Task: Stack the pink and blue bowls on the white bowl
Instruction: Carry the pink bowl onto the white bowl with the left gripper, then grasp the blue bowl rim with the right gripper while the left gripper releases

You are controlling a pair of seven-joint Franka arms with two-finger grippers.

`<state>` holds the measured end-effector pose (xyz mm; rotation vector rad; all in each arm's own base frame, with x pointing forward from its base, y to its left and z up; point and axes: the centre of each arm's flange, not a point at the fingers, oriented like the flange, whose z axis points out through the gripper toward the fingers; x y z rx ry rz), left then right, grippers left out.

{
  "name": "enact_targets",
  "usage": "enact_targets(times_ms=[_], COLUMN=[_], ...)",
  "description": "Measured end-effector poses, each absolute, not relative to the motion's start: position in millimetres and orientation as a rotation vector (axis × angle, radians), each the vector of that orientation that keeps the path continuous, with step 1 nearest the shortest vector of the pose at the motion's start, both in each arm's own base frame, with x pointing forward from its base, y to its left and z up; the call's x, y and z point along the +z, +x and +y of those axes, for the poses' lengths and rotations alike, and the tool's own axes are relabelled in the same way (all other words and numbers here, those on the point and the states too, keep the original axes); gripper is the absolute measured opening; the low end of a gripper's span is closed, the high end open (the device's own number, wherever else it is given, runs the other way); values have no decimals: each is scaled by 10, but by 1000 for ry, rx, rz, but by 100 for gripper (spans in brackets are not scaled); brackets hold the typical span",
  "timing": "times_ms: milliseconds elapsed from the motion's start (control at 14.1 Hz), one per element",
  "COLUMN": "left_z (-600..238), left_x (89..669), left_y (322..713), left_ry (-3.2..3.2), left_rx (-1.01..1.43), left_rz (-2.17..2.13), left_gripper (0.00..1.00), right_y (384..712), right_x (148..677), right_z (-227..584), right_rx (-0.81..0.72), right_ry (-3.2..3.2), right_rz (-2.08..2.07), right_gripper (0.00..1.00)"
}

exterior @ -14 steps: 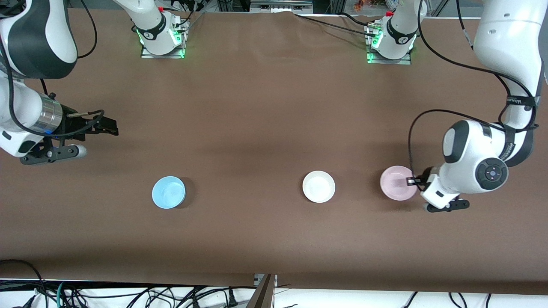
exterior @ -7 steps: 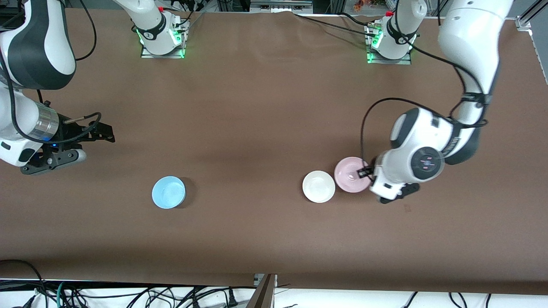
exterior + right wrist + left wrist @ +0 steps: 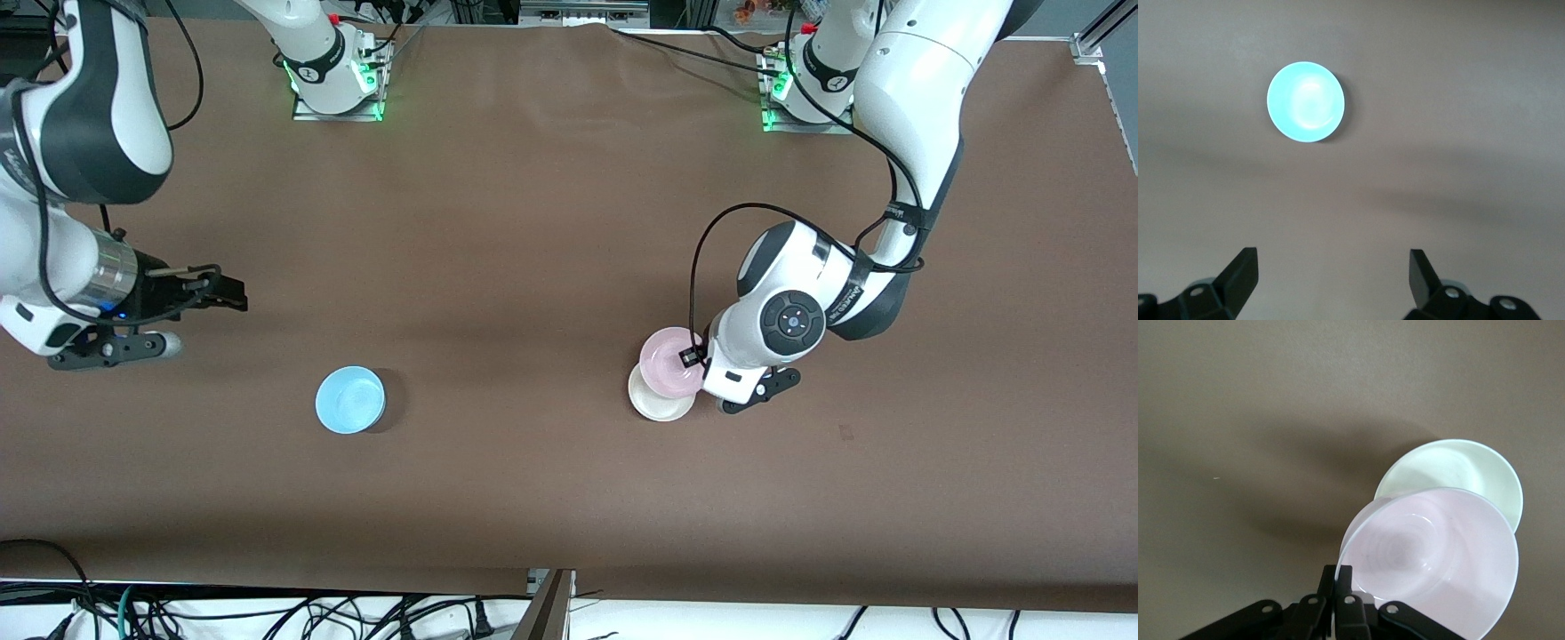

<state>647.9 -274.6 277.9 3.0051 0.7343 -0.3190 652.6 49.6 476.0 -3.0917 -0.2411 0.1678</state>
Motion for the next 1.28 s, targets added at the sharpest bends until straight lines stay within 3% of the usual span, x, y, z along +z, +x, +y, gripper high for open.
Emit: enact_targets(times_ms=[284, 711, 1137, 1209, 1280], left_z=[-2735, -2778, -2859, -2880, -2896], left_x=[2718, 2725, 2595, 2580, 2565], left_y=[6545, 6675, 6702, 6699, 6694], left_ry=[2951, 2850, 2841, 2840, 2840], left_rx=[-288, -281, -289, -286, -286], left_rz=[830, 974, 980, 977, 974], left_gripper=[3, 3, 3, 3, 3], right_y=[6736, 7058, 7091, 7091, 7091], right_x=[4191, 2716, 2287, 2250, 2216], right_z=[616, 640, 671, 685, 704], right_rx=[146, 103, 82, 80, 77], right_ry=[-3097, -3114, -3093, -3093, -3093], right_rz=[-261, -247, -201, -203, -206], right_gripper=[100, 98, 92, 85, 85])
